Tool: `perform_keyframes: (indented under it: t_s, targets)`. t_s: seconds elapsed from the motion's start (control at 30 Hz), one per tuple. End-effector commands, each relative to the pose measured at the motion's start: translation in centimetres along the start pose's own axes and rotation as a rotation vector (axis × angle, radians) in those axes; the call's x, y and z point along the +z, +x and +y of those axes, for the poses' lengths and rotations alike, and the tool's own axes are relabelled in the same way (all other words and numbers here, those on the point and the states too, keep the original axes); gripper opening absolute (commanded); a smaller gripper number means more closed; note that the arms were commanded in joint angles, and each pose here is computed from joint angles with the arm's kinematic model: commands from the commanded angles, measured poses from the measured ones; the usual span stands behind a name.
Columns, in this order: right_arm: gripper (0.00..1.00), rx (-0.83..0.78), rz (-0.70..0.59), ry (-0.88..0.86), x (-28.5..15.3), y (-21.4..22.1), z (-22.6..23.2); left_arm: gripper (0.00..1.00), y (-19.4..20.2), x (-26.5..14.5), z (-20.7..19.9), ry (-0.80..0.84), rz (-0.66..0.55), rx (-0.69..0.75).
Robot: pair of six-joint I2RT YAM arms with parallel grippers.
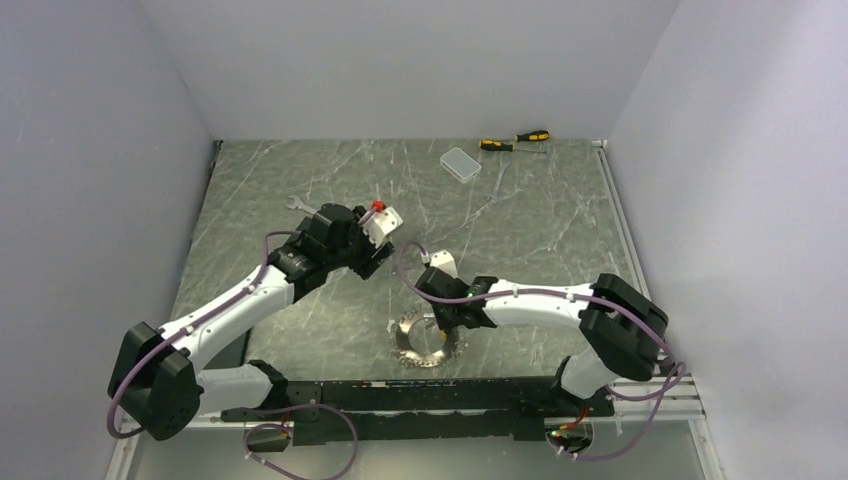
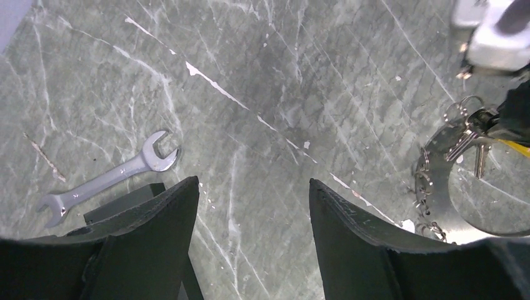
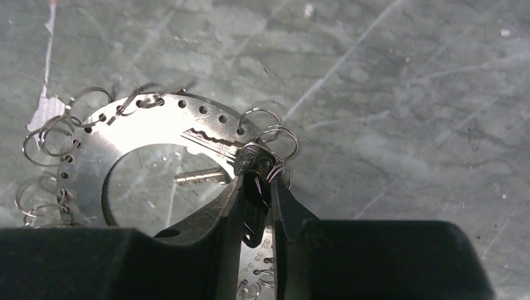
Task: Put the keys on the keyring
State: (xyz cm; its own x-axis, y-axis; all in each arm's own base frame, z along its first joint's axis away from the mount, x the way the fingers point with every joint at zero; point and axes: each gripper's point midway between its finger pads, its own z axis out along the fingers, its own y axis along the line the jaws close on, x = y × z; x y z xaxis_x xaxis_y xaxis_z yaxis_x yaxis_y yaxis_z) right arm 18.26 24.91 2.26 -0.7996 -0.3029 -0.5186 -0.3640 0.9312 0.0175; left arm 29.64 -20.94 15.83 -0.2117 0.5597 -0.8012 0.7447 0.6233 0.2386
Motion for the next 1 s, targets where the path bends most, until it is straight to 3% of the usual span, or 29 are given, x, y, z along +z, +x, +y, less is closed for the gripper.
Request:
perform_keyframes:
  t_s: [0.0,0.33,0.6,0.77,0.87,0.97]
  targets:
    - [0.18,-0.055,-0.025,0.029,0.9,-1.4,0.4,0.69,-3.6,-1.3,1.7,-0.063,-0.112,0.004]
    - [0.17,-0.219,-0.148,0.049,1.7,-7.3,0.6,0.69,-3.6,-1.7,2.6,-0.116,-0.116,0.006]
    - [0.3,-0.164,-0.243,0.027,2.9,-13.3,-2.8,0.69,-3.5,-1.8,3.4,-0.144,-0.116,-0.009]
    - [0.35,-0.15,-0.194,0.081,4.7,-14.9,-6.0,0.69,-3.5,-1.8,3.5,-0.147,-0.116,-0.013]
    - [0.36,-0.157,-0.226,0.085,3.6,-16.1,-6.4,0.69,-3.4,-1.9,3.5,-0.148,-0.116,-0.012]
    - [0.46,-0.132,-0.284,0.056,1.6,-16.6,-6.5,0.7,-3.5,-2.0,3.6,-0.153,-0.123,-0.012]
